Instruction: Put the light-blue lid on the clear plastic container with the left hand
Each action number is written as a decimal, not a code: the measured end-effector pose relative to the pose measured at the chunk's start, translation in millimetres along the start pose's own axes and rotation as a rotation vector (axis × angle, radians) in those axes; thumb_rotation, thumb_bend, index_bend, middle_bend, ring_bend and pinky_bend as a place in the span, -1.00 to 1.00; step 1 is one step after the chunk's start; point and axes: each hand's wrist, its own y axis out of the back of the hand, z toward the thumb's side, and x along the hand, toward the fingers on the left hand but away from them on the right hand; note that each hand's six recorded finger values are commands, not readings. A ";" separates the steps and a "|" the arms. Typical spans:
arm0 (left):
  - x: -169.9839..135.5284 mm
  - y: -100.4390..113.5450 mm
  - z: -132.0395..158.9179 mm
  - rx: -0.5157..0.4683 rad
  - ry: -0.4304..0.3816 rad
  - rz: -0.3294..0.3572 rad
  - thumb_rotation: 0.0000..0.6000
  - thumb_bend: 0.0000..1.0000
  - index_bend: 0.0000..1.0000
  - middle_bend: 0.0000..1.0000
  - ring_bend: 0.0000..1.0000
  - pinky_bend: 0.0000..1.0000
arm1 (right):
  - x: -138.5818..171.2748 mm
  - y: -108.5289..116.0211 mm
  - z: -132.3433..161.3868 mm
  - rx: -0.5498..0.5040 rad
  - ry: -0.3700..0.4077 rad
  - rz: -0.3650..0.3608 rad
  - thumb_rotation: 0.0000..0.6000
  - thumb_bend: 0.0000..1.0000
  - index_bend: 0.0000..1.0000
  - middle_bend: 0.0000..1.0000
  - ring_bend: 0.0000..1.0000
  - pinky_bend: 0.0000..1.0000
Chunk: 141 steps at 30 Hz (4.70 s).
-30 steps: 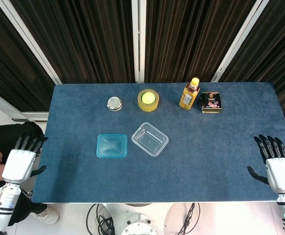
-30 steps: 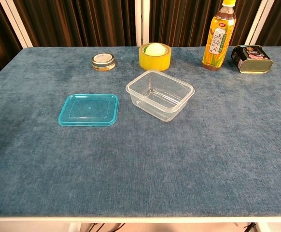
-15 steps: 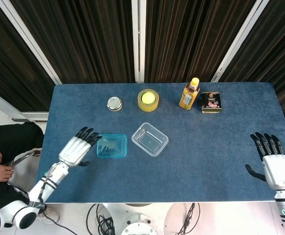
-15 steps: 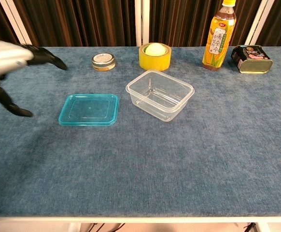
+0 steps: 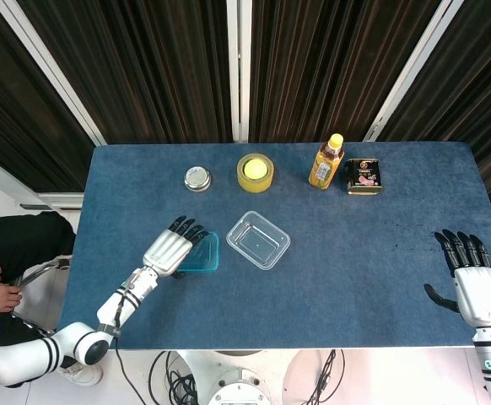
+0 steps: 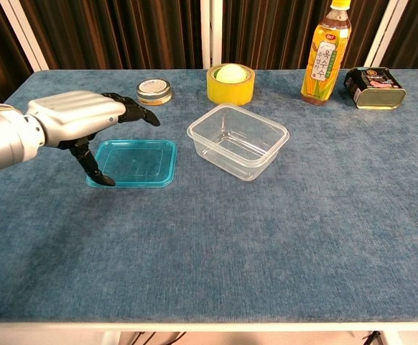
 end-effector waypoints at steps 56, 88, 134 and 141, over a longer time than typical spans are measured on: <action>58.1 16.3 -9.9 0.079 0.196 -0.343 1.00 -0.95 -0.88 -1.00 -1.00 -0.94 | 0.6 -14.9 -13.1 -0.037 -0.041 0.024 1.00 -0.71 -1.00 -0.88 -1.00 -0.98; 51.1 75.4 -15.5 0.136 0.119 -0.172 1.00 -0.75 -0.24 -0.33 -0.67 -0.76 | 5.6 -11.4 -14.8 -0.047 -0.040 -0.001 1.00 -0.71 -1.00 -0.88 -1.00 -0.98; 122.8 95.2 144.4 0.307 -0.028 -0.275 1.00 -0.75 -0.30 -0.35 -0.67 -0.81 | 18.3 -0.9 -13.8 -0.036 -0.036 -0.017 1.00 -0.71 -1.00 -0.88 -1.00 -0.98; 125.5 91.9 145.4 0.330 -0.030 -0.282 1.00 -0.75 -0.30 -0.35 -0.67 -0.81 | 22.9 -2.0 -17.9 -0.040 -0.049 -0.016 1.00 -0.71 -1.00 -0.88 -1.00 -0.98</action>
